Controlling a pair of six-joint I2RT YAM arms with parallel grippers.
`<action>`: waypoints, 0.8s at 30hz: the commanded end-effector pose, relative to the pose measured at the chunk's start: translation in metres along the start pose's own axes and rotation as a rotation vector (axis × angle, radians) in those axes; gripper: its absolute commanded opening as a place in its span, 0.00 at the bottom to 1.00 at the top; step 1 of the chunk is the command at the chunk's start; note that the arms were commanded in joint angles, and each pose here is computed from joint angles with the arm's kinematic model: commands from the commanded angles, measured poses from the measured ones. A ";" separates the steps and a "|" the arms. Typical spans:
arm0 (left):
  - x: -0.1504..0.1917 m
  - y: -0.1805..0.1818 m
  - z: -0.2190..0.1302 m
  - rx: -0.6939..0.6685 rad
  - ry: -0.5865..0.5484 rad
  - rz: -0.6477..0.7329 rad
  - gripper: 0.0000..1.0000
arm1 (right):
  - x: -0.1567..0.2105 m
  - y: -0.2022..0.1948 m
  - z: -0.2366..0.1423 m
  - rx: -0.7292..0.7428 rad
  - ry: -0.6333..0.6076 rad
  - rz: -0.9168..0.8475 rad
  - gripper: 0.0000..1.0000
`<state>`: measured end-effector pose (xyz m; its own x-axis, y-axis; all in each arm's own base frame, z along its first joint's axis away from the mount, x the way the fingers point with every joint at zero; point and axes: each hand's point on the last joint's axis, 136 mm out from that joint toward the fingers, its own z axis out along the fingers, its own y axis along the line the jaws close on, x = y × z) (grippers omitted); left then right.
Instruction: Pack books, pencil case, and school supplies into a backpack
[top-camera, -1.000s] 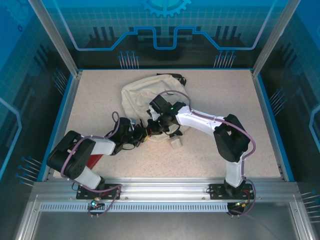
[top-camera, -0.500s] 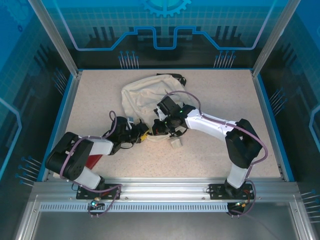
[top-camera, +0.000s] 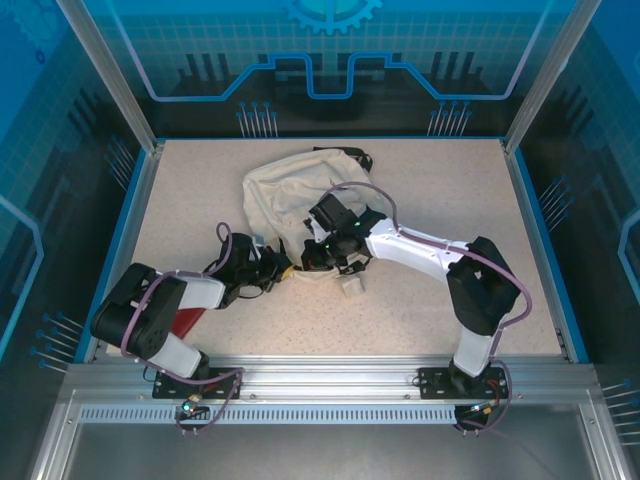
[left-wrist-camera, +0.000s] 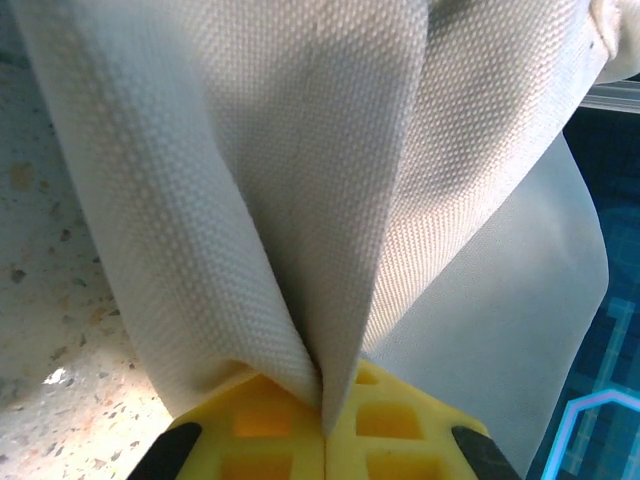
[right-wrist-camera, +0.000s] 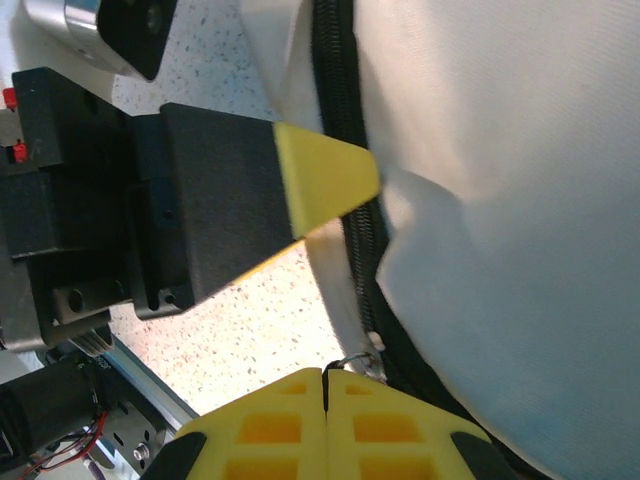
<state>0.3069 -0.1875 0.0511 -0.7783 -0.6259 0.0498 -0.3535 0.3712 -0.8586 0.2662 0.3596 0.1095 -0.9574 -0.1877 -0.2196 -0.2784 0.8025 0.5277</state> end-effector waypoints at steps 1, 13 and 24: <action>-0.008 -0.033 -0.007 0.099 -0.024 0.081 0.00 | 0.000 0.018 0.015 -0.026 0.021 -0.027 0.00; -0.006 -0.045 -0.012 0.177 -0.028 0.078 0.00 | -0.011 0.054 0.027 -0.204 -0.014 -0.056 0.00; -0.015 -0.009 -0.016 -0.004 -0.098 0.088 0.00 | 0.010 -0.066 -0.055 0.414 -0.161 0.099 0.00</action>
<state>0.3144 -0.1801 0.0708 -0.7630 -0.6462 -0.0144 -0.2920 0.3645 -0.8842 0.2721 0.3355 0.1225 -0.9452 -0.0965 -0.3118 -0.2257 0.8833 0.4108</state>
